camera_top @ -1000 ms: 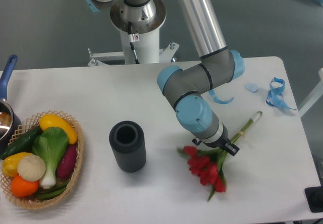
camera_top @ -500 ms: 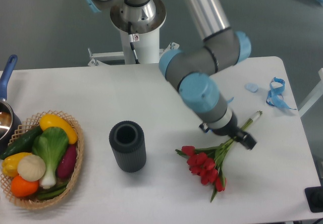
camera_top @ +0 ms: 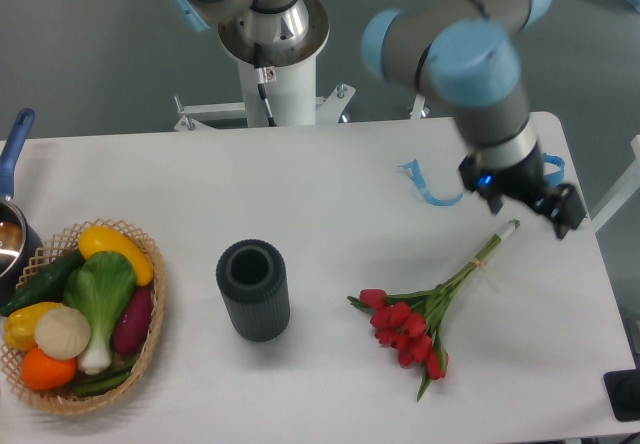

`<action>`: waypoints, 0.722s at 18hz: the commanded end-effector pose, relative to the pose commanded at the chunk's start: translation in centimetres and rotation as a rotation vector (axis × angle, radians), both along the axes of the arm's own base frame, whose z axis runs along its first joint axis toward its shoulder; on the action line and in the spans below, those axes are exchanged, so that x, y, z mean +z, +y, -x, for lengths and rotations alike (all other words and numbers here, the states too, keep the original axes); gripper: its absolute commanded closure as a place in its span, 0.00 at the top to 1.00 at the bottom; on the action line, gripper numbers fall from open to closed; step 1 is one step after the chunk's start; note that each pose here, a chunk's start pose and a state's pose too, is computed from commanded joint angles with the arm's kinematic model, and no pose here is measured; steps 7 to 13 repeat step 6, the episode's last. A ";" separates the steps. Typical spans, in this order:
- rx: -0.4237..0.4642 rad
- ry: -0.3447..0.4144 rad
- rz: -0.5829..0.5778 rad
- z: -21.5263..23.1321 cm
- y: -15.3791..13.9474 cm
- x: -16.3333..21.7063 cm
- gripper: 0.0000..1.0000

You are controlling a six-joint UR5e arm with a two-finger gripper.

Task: Place the flowers on the table
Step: 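Lift the open gripper up and away from the tulips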

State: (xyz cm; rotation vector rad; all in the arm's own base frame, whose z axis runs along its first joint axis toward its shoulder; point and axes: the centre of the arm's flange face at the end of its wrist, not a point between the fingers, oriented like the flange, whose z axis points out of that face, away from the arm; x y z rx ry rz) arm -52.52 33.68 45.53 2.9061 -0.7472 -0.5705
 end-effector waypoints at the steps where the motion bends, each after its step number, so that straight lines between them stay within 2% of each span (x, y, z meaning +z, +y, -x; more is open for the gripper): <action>1: -0.032 -0.036 -0.003 0.3 -1.6 0.3 1.00; 3: -0.107 -0.076 -0.035 0.9 -3.8 0.8 1.00; 5: -0.136 -0.092 -0.068 1.4 -5.2 1.1 1.00; 13: -0.137 -0.097 -0.080 1.4 -5.4 1.2 1.00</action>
